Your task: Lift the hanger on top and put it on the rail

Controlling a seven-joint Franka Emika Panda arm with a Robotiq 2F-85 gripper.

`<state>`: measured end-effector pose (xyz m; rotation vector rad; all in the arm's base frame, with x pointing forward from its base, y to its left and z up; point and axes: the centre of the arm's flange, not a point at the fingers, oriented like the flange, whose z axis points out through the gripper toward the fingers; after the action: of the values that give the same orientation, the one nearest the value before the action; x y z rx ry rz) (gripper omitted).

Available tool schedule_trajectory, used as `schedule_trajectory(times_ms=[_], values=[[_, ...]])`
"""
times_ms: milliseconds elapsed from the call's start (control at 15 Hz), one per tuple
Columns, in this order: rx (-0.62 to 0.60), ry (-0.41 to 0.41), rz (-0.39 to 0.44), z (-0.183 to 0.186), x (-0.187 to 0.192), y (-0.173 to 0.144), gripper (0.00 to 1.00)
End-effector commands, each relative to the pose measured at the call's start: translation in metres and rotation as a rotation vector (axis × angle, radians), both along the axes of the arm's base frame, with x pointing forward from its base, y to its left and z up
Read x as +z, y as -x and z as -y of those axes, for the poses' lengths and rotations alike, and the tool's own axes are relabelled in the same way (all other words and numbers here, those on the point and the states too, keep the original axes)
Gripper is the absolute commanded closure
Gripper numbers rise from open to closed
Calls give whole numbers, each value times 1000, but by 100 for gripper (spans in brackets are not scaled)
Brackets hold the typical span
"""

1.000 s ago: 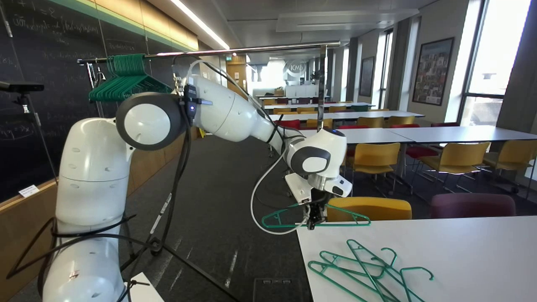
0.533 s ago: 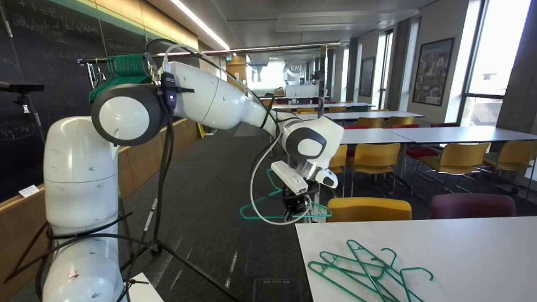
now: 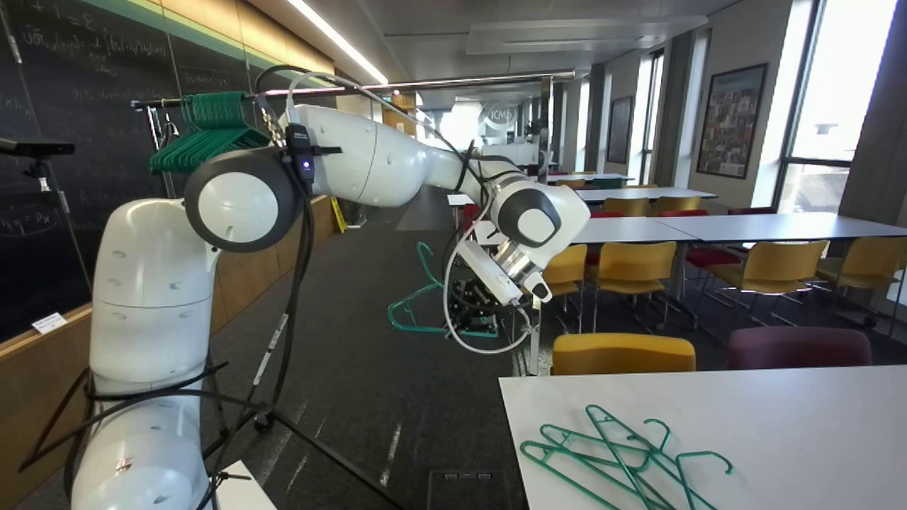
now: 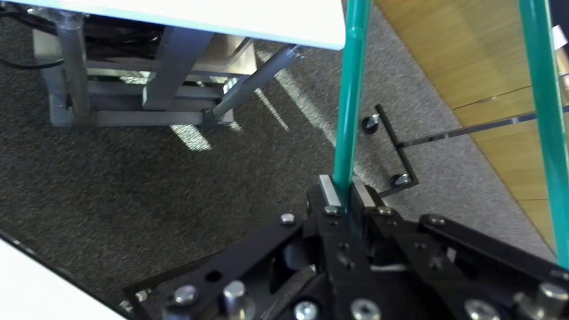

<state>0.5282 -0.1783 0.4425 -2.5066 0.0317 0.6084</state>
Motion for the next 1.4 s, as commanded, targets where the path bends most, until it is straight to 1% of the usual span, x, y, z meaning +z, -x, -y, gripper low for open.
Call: schedule_trajectory(times_ms=[0,200,333,400,600,800,1000,1200,1333], values=[[-70,-123,-101,6,12,-38,98],[-125,-176,-150,1,9,-56,98],[-162,-195,-158,-3,8,-67,98],[-180,-199,-140,-5,8,-70,98],[-150,-192,-8,-17,19,-72,98],[-156,-196,69,-25,39,-78,98],[-158,-241,96,-36,58,-84,98],[-132,-322,102,-47,74,-84,98],[-116,-370,104,-54,77,-84,98]])
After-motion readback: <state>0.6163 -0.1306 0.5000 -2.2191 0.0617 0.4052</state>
